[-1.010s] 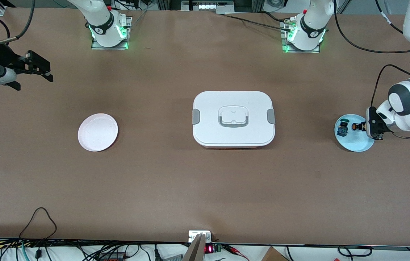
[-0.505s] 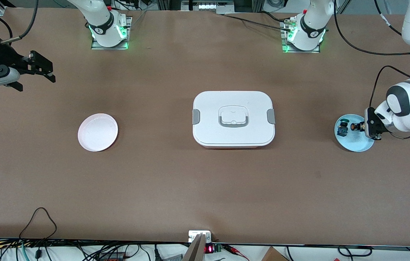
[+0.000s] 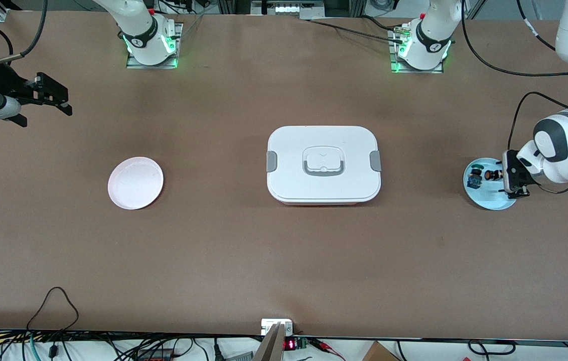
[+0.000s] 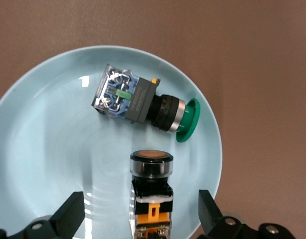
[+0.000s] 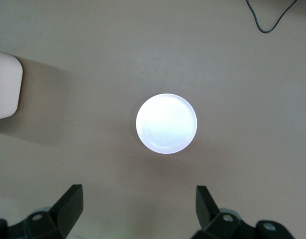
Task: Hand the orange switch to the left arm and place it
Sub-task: 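Open the left gripper to release the orange switch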
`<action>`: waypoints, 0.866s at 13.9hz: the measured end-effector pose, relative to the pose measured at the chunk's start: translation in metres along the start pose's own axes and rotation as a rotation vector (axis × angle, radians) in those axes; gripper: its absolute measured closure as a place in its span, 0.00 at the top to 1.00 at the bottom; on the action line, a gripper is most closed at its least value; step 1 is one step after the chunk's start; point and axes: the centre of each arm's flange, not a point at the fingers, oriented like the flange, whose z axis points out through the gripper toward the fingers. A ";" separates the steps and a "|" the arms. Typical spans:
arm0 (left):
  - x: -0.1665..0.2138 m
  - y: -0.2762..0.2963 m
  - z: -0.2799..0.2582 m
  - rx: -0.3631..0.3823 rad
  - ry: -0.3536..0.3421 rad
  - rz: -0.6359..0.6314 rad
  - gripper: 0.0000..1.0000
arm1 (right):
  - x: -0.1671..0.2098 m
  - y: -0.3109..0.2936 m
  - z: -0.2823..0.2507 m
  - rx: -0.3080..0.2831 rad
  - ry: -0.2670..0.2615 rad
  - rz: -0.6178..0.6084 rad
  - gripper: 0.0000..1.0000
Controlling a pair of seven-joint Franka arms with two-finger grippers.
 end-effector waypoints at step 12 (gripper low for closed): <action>0.017 -0.010 -0.184 0.117 0.004 0.042 1.00 | 0.016 -0.001 0.017 -0.006 0.006 -0.006 1.00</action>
